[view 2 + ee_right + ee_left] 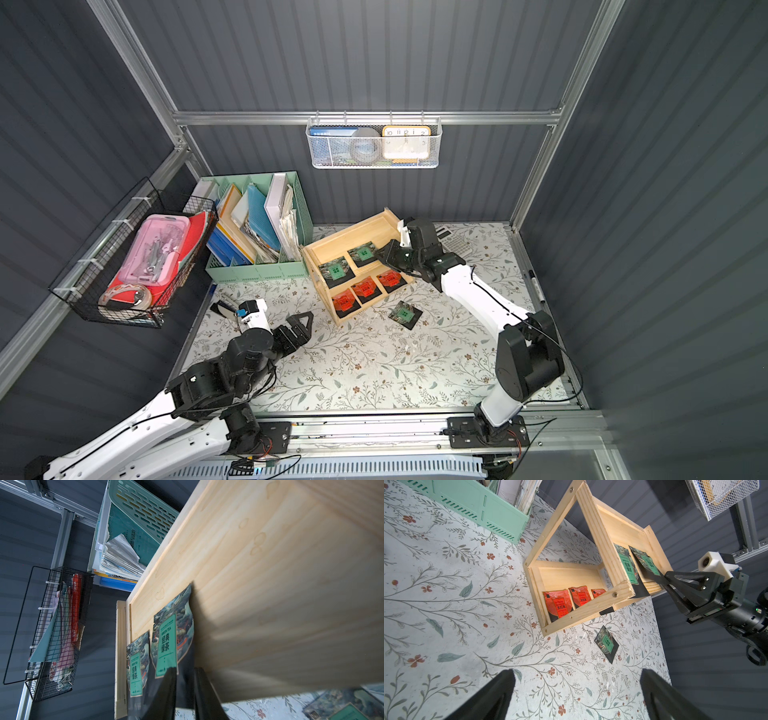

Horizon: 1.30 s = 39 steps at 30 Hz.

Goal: Place the tea bags on the shelf by color
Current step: Place the tea bag on the shelf, then pick up the tea bag from the center of the board.

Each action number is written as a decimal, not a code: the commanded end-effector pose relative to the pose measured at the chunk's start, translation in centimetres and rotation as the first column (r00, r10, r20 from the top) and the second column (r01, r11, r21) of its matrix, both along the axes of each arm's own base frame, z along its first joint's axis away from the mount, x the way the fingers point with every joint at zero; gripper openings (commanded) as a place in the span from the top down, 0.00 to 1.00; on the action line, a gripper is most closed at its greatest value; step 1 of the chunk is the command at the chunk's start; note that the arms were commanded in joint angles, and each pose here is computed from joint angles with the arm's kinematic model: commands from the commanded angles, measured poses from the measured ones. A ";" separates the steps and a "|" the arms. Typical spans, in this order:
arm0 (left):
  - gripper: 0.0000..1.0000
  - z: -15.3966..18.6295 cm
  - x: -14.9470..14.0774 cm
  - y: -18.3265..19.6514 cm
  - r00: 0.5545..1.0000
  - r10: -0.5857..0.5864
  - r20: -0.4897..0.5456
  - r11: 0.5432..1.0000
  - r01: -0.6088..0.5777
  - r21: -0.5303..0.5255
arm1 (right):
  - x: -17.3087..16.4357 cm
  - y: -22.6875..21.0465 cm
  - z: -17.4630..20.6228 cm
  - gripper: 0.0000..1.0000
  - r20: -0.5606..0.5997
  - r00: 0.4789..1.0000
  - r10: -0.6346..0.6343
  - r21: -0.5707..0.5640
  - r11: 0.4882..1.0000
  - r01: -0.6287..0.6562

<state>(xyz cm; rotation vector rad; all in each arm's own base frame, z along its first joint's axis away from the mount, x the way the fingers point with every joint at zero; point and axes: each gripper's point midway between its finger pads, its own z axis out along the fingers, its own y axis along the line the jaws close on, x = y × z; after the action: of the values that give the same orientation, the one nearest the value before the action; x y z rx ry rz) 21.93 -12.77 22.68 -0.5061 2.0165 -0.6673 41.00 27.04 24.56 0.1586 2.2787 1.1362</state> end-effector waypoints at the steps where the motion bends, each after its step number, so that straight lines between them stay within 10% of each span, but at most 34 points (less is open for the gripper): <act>1: 0.00 0.5 0.1 0.2 1.000 0.005 0.014 1.000 -0.005 0.011 | 0.4 -0.3 0.6 0.78 0.004 1.000 -0.011 -0.004 1.000 0.011; 39: 0.00 0.7 0.2 -4.4 0.983 -0.184 -0.003 0.983 0.183 -0.022 | -2.7 -5.8 1.3 0.50 0.015 0.986 -0.167 -0.103 0.980 0.168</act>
<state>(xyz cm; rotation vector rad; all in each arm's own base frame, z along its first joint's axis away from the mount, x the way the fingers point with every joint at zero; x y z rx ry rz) 22.15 -15.60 22.00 -0.4244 2.0835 -0.7394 39.11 22.73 26.28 0.2597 2.2551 0.9956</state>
